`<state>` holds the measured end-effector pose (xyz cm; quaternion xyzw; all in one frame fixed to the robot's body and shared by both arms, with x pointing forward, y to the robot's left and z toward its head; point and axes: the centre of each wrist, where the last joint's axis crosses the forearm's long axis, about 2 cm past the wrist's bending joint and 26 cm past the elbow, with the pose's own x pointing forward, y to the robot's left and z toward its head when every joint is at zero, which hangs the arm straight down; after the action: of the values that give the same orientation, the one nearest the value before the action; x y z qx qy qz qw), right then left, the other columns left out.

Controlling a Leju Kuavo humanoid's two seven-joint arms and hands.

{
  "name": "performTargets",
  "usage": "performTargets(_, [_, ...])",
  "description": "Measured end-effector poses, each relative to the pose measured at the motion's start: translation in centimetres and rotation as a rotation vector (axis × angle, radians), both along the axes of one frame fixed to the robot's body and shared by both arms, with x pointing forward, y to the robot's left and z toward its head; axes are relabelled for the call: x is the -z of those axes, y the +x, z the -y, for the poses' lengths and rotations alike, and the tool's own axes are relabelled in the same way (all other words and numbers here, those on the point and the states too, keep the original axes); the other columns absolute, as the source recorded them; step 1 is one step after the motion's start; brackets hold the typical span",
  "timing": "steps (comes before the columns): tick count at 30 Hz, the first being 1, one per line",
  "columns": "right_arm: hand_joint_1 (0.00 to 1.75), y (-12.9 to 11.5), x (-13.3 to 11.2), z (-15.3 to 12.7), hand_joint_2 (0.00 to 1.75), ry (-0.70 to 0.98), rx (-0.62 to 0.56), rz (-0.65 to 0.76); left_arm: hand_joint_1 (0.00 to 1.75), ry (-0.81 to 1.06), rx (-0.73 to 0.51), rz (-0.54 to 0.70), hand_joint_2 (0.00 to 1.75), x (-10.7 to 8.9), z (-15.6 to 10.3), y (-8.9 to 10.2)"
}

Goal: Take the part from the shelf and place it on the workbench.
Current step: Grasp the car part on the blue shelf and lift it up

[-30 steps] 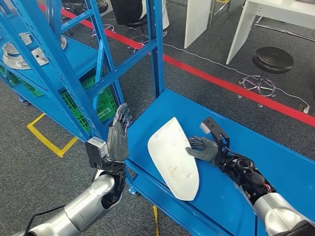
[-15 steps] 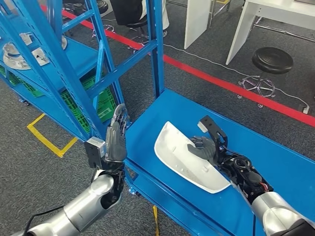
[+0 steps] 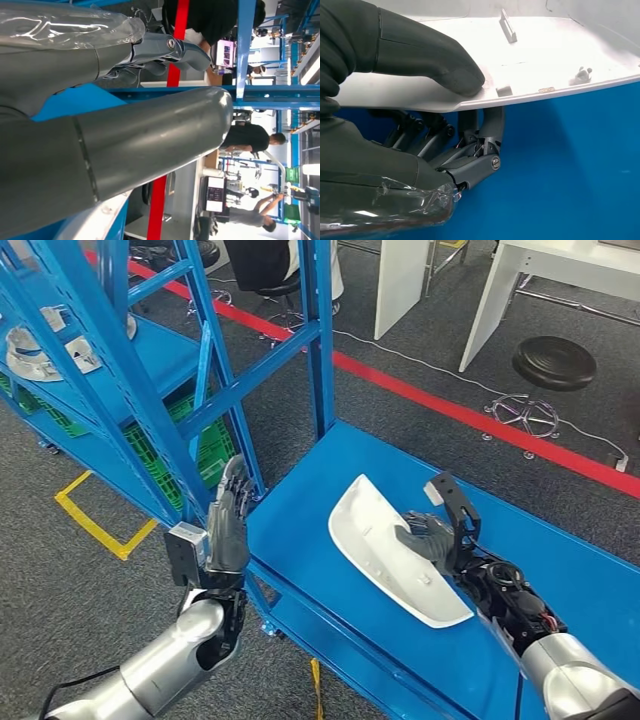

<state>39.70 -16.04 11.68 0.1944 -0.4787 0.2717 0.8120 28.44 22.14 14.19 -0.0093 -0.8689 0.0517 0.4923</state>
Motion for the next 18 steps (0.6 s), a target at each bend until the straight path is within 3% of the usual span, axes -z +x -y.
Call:
performTargets(9, [1.75, -1.5, 1.5, 1.1, 1.75, 0.302, 0.186, 0.136, 0.0, 0.032, -0.016, -0.016, 0.0, 1.0, -0.5, -1.5])
performTargets(18, [1.75, -6.1, 1.6, 0.7, 1.75, 0.52, 0.275, 0.281, 0.0, 0.058, -0.011, -0.034, 0.0, 1.9, -0.7, -2.6])
